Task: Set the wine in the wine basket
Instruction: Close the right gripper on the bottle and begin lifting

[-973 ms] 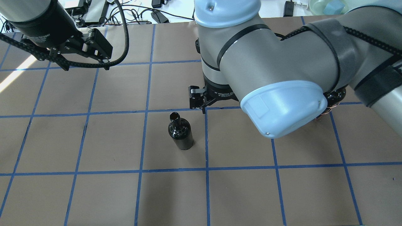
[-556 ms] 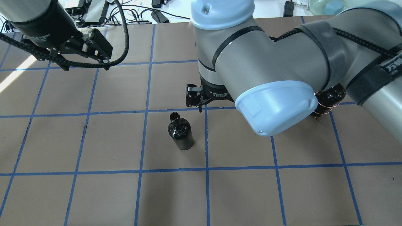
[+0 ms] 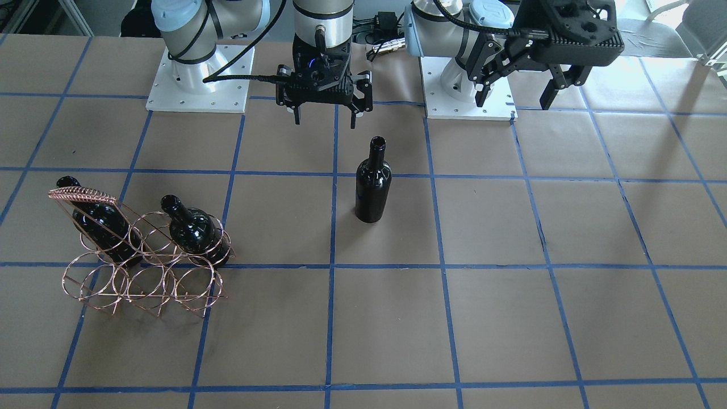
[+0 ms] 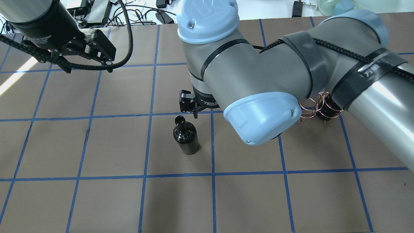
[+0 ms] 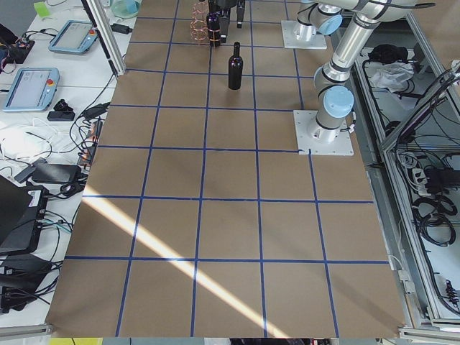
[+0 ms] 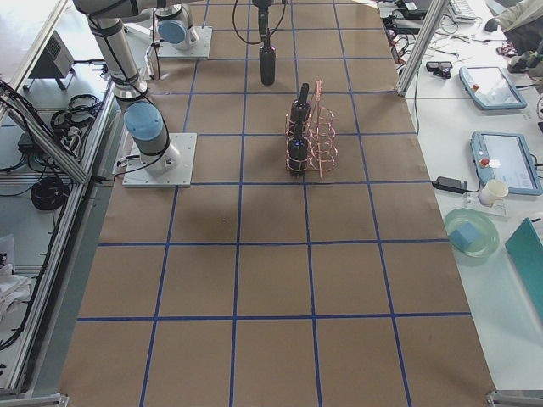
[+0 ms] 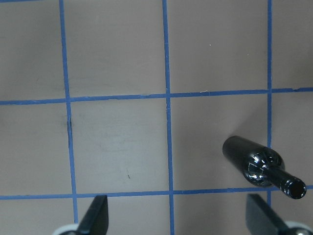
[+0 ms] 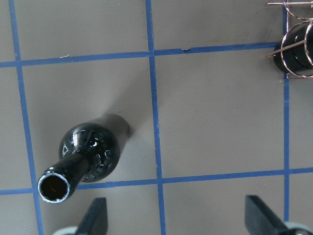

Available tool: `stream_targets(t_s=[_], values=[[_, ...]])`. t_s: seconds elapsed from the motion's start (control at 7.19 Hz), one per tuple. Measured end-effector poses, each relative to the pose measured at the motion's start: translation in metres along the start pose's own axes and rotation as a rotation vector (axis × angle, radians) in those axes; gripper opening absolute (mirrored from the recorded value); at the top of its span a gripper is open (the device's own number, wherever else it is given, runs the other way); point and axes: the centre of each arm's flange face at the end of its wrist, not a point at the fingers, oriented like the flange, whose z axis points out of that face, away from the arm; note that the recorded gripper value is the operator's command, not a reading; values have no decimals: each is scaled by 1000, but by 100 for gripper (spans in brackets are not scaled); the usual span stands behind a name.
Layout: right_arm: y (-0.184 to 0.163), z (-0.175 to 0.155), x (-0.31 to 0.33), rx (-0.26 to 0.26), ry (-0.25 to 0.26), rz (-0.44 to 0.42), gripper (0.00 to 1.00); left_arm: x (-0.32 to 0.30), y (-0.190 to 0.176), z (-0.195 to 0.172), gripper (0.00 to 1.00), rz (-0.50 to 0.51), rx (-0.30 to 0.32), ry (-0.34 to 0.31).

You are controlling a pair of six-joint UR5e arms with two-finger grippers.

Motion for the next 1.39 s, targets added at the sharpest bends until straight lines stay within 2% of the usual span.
stream_targets(t_s=[0.56, 0.97, 1.25, 1.39], values=[[0, 23, -48, 51, -68, 18, 100, 0, 0, 0, 100, 0, 0, 0], [-5, 34, -59, 67, -83, 13, 98, 0, 0, 0, 100, 0, 0, 0], [-5, 47, -63, 51, -73, 9, 91, 0, 1, -1, 100, -1, 1, 0], [-3, 53, -66, 38, -64, 2, 80, 0, 1, -1, 100, -1, 2, 0]])
